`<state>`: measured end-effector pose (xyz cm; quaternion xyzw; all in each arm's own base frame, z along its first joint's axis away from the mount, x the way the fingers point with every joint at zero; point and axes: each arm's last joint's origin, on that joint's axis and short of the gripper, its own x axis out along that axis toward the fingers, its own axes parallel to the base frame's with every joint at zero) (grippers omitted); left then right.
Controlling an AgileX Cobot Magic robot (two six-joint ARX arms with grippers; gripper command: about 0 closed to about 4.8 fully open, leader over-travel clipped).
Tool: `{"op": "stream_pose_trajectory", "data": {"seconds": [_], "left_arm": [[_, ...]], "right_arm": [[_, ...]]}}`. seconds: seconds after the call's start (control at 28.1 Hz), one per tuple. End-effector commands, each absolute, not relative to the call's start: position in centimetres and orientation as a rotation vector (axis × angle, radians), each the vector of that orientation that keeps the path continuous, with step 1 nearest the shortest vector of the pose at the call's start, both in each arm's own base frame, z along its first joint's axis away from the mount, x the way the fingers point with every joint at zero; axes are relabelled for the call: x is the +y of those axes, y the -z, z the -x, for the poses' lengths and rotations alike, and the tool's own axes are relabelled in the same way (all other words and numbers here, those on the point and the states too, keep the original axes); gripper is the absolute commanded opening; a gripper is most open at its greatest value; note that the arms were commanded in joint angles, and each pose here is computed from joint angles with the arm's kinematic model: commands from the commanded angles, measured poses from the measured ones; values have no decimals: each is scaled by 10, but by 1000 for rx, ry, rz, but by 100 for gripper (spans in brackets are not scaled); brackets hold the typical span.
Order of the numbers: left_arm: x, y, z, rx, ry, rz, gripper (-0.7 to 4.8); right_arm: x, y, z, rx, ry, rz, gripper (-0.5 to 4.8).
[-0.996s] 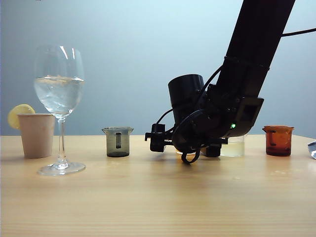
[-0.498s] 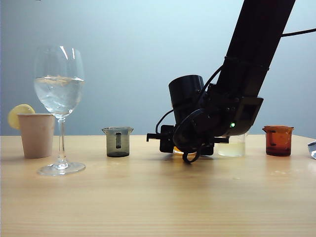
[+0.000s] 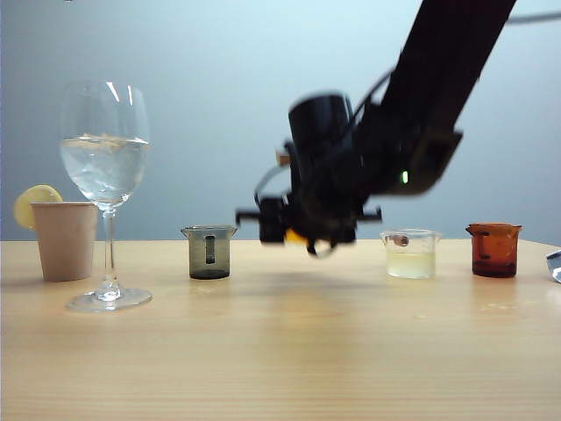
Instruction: Pick up the second measuring cup from the left, pour the orange juice inside into the goblet, and finally put the measuring cup back in its original place.
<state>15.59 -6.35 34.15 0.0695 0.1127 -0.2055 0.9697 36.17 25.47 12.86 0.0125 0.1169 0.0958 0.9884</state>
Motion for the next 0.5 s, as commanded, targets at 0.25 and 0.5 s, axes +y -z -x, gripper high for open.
{"op": "stream_pose_trajectory", "data": {"seconds": [0.25,0.5], "left_arm": [[-63,-345,-155,209,414,-137,-5],[-63,-345,-155,209,415,-138,-5]], "right_arm": [[261,-206,-340,179,-402,-42,193],[259,-267,-313,64,-544,-13,193]]}}
